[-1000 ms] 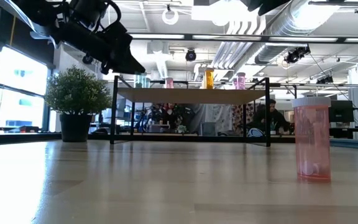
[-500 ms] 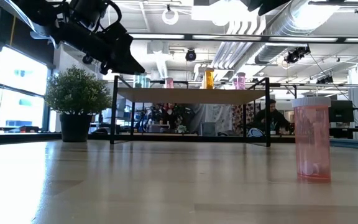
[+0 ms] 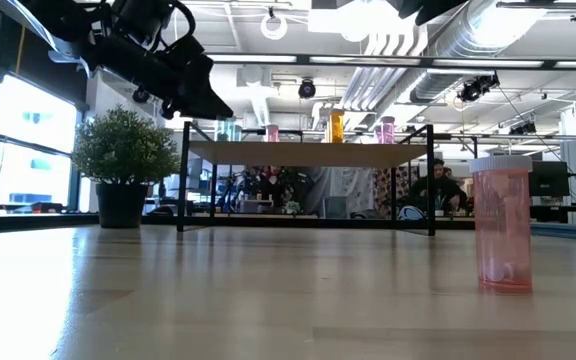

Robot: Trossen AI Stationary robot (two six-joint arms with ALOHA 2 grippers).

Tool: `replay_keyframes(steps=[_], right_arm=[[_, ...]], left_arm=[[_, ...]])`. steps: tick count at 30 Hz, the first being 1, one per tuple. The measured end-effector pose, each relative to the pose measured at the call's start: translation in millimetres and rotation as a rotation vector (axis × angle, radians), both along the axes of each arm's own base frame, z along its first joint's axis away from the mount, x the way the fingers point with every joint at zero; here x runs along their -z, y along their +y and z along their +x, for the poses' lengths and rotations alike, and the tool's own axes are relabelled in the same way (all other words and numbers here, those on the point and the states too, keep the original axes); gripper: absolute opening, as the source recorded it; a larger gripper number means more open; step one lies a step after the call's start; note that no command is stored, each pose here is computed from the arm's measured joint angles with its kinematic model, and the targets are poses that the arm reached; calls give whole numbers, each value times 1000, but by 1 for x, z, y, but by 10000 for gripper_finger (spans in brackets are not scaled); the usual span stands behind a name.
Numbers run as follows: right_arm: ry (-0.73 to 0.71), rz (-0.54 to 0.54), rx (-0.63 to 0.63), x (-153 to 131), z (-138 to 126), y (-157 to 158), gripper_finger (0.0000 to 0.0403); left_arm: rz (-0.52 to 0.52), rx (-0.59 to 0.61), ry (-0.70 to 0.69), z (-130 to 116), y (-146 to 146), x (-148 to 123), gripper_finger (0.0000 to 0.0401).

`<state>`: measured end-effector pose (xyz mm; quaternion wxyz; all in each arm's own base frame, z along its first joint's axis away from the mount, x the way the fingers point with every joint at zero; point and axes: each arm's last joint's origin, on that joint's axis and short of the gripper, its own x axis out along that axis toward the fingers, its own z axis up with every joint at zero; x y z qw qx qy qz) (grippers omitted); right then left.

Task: Pick and place medicine bottles onto shelf by color
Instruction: Put the blue pill bottle on the shelf aligned with the other blue pill bottles, then put the top pink pill bottle on the shelf aligned with the other pink pill bottle

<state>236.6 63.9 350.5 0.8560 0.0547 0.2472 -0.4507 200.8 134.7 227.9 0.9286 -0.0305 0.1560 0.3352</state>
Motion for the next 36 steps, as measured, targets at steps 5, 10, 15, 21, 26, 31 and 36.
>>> replay_keyframes(steps=[5, 10, 15, 21, 26, 31, 36], right_arm=[[0, 1, 0, 0, 0, 0, 165], [2, 5, -2, 0, 0, 0, 165], [2, 5, -2, 0, 0, 0, 165], [2, 4, -2, 0, 0, 0, 165], [2, 4, -2, 0, 0, 0, 165], [2, 4, -2, 0, 0, 0, 165], [2, 4, -1, 0, 0, 0, 165]], left_arm=[[-5, -9, 0, 0, 0, 1, 160], [5, -32, -6, 0, 1, 0, 181], [7, -33, -14, 0, 1, -1, 189], [16, -53, -46, 0, 2, -4, 189], [26, -52, -63, 0, 2, -6, 198], [27, -53, -64, 0, 2, -6, 218], [37, -55, -78, -1, 1, -10, 236]])
